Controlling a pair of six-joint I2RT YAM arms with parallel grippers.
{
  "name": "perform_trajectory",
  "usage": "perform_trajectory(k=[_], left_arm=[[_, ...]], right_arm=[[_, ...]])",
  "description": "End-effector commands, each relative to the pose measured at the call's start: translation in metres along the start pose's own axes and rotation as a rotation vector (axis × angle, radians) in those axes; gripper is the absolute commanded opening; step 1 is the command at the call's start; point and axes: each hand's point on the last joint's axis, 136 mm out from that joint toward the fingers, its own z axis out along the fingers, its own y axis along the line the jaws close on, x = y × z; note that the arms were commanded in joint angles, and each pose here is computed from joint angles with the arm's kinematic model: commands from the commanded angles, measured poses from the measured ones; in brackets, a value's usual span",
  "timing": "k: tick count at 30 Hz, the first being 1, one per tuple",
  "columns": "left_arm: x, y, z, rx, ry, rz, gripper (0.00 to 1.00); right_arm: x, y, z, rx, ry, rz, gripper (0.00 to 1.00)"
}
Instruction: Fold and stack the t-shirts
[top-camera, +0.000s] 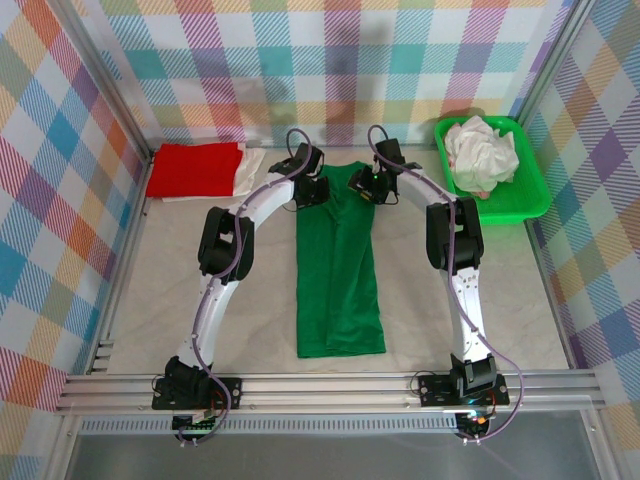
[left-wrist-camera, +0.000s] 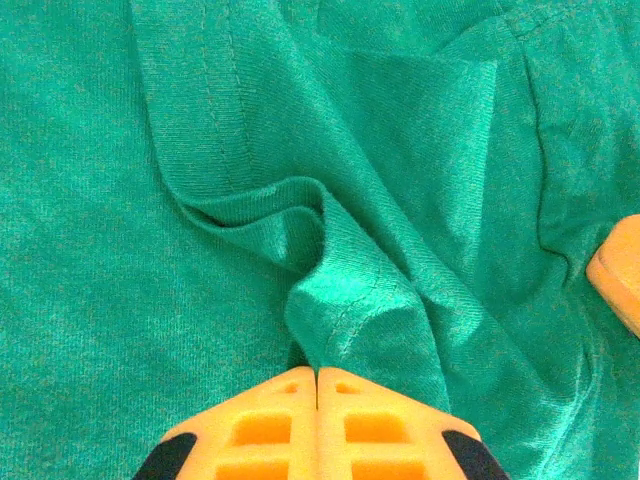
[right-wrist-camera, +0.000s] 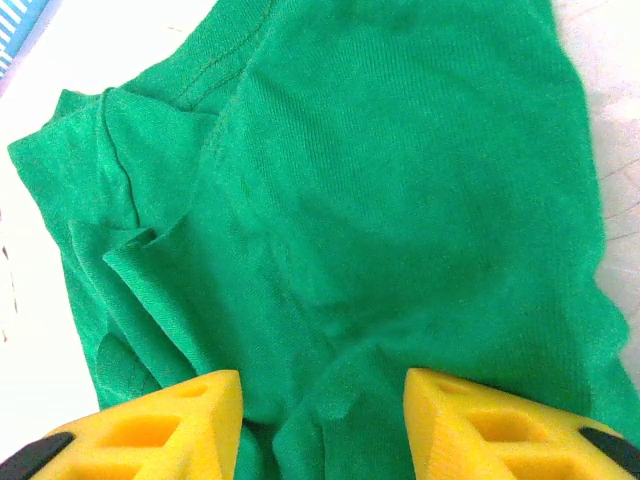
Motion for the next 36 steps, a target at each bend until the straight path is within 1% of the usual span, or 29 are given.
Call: perform_trajectory(k=[1,5,11,16,19,25,26,27,28,30,31,33,35,36], left_arm=[[-0.019,-0.018,-0.049,0.039,-0.061,0.001,0.00],[-0.014,-0.019,-0.064,0.045,-0.055,-0.012,0.00],[-0.005,-0.018,-0.077,0.050,-0.045,-0.028,0.00],[0.014,-0.009,-0.077,0.025,-0.010,-0.045,0.00],[0.026,0.003,-0.071,-0.004,0.002,-0.057,0.00],[0.041,0.016,-0.069,-0.035,0.027,-0.061,0.00],[0.042,0.020,-0.071,-0.054,0.021,-0.058,0.02],[0.042,0.026,-0.073,-0.078,0.006,-0.056,0.09],[0.041,0.030,-0.076,-0.101,-0.009,-0.051,0.13],[0.038,0.041,-0.082,-0.146,-0.039,-0.046,0.15],[0.036,0.044,-0.085,-0.161,-0.052,-0.044,0.18],[0.031,0.046,-0.091,-0.177,-0.073,-0.027,0.28],[0.030,0.042,-0.092,-0.166,-0.068,-0.011,0.33],[0.029,0.041,-0.092,-0.161,-0.072,-0.007,0.33]], right_arm=[[-0.004,-0.004,0.002,-0.003,0.005,0.026,0.47],[-0.004,-0.006,0.003,0.000,0.004,0.029,0.47],[-0.006,-0.011,0.004,0.014,0.003,0.029,0.47],[-0.009,-0.013,0.002,0.021,0.001,0.025,0.47],[-0.012,-0.012,0.000,0.020,0.003,0.025,0.48],[-0.019,0.005,-0.017,0.013,0.003,-0.023,0.51],[-0.020,0.008,-0.022,0.016,0.009,-0.033,0.52],[-0.020,0.011,-0.027,0.017,0.016,-0.041,0.53],[-0.018,0.013,-0.032,0.018,0.023,-0.047,0.53],[-0.012,0.014,-0.044,0.023,0.034,-0.053,0.53],[-0.007,0.015,-0.049,0.025,0.043,-0.056,0.54],[0.009,0.013,-0.060,0.034,0.066,-0.073,0.54],[0.027,0.010,-0.067,0.040,0.095,-0.089,0.55],[0.037,0.008,-0.070,0.046,0.109,-0.102,0.54]])
